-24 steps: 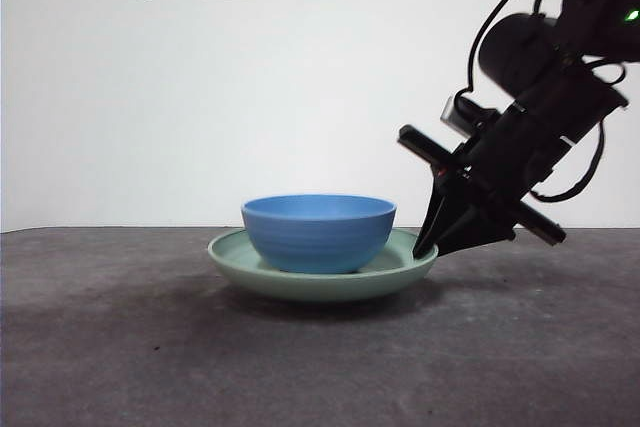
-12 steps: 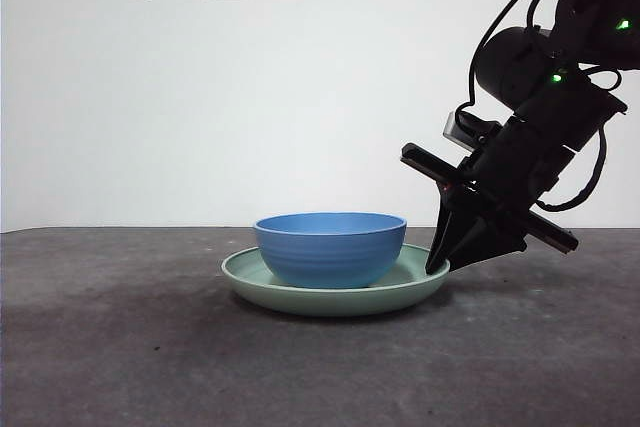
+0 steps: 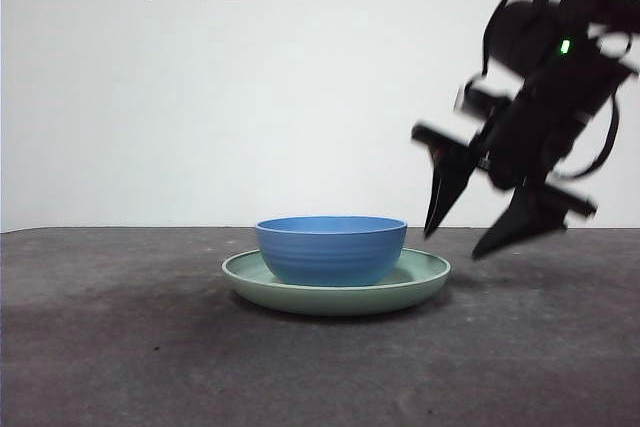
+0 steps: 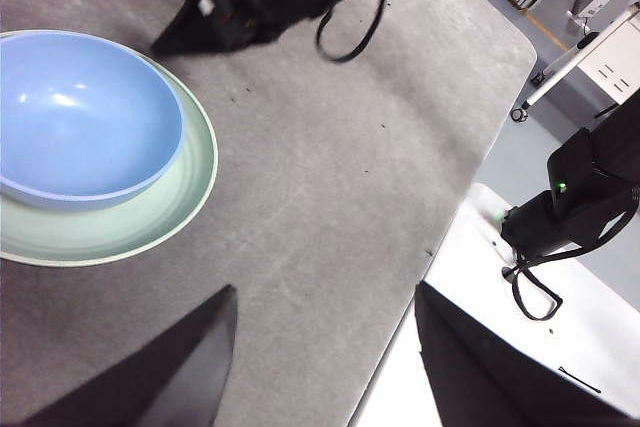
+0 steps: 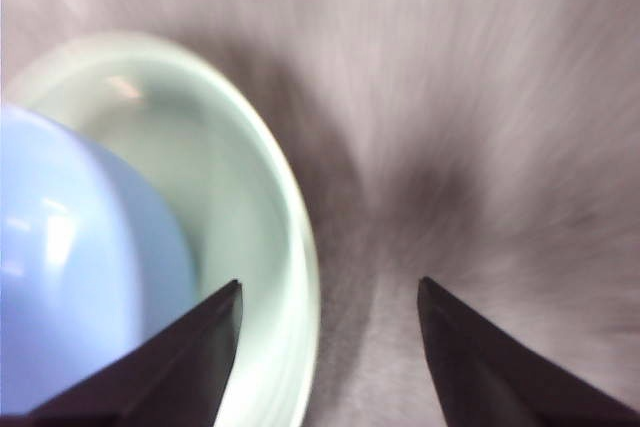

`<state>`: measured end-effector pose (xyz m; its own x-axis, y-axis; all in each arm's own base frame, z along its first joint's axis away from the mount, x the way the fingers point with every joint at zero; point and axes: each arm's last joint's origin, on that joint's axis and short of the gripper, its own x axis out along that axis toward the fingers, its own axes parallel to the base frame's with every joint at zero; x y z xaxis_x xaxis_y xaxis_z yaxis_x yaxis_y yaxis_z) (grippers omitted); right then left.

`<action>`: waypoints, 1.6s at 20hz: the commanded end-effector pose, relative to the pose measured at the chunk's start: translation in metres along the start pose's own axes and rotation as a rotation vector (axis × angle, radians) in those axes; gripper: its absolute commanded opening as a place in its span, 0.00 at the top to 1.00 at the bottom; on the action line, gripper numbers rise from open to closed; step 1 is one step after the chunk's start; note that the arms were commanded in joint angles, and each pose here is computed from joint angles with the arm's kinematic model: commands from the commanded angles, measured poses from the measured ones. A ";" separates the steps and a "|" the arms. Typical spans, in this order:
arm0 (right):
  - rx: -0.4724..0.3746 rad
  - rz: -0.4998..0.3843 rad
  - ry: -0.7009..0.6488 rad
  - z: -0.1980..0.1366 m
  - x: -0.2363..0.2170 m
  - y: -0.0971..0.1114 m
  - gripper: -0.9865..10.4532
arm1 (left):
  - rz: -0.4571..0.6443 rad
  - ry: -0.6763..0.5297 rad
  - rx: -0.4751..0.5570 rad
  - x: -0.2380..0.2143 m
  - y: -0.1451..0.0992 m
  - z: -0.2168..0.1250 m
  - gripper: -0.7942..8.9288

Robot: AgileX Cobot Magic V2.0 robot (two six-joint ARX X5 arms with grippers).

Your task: Pick up the blue bowl, put it on the green plate, put it on desk

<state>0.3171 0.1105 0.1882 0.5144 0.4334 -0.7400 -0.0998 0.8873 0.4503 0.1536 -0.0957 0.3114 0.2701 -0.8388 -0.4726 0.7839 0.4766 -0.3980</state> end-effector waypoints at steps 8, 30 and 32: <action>-0.262 0.062 -0.149 -0.009 -0.127 0.042 0.67 | -0.012 -0.007 0.014 0.000 -0.001 0.003 0.62; -0.470 0.276 0.039 -0.091 -0.221 0.064 0.67 | -0.012 0.012 -0.002 0.000 -0.001 0.001 0.62; -0.470 0.276 0.039 -0.091 -0.221 0.064 0.67 | -0.012 0.012 -0.002 0.000 -0.001 0.001 0.63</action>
<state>0.1194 0.0844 0.3304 0.3801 0.6483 -0.6597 -0.5807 0.7224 0.3754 0.1524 -0.0951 0.3097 0.2596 -0.8337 -0.4874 0.7750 0.4810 -0.4099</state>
